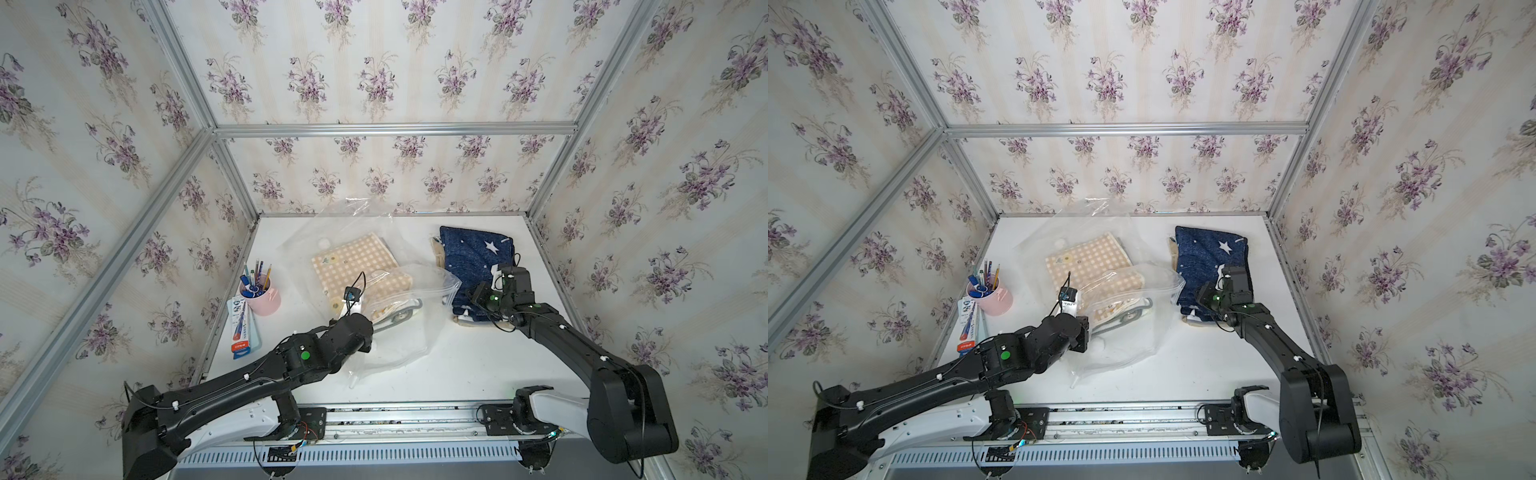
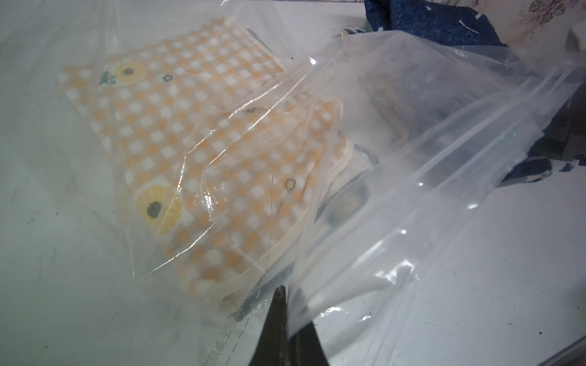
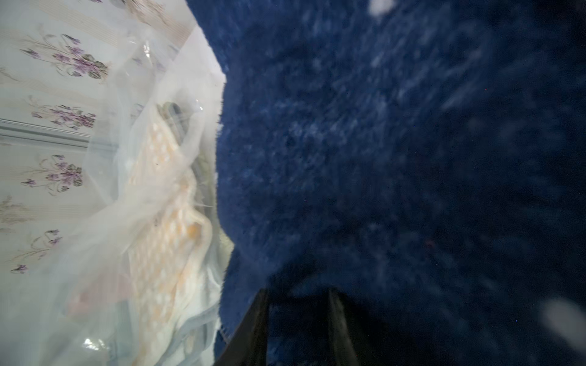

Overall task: Take the blanket out of the vacuum bag
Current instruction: Adjust the blanket at the center of the board, then adjust the vacuum bag at the center of the board.

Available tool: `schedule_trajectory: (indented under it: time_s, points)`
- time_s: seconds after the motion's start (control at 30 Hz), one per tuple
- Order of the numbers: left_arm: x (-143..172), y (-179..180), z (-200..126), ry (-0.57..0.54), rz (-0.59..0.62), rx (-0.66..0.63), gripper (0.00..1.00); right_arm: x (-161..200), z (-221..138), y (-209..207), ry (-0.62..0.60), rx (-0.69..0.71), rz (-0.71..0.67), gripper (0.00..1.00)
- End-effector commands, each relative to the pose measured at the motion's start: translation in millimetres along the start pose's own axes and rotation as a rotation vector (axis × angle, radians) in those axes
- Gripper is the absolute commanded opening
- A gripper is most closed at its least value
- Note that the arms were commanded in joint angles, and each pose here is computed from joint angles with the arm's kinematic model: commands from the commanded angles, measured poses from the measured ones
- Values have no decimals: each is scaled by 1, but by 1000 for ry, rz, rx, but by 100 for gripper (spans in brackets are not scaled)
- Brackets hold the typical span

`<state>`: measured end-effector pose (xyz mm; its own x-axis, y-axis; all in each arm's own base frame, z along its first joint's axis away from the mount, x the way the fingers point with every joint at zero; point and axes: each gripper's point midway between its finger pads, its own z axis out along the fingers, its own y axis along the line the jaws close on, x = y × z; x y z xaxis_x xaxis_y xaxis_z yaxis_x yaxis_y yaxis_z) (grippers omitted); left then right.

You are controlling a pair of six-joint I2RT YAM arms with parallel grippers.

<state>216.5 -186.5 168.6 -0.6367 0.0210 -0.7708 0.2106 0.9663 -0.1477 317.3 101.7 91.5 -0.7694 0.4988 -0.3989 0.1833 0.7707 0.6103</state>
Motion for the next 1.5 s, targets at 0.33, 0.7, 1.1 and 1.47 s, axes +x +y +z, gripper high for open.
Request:
schedule_trajectory:
  time_s: [0.33, 0.7, 1.1, 1.47]
  points:
    - [-2, 9, 2, 4, -11, -52, 5, -10, -25, 38, -63, -180, -4, 42]
    - [-12, 16, -11, -35, -12, -40, 7, 34, -85, 131, -35, -499, -146, 34]
    - [-15, 18, -11, -49, -18, -41, 7, 146, -84, 144, 194, -593, -336, 28]
    - [-19, 16, -6, -44, -16, -40, 7, 229, -48, 139, 398, -570, -443, 23]
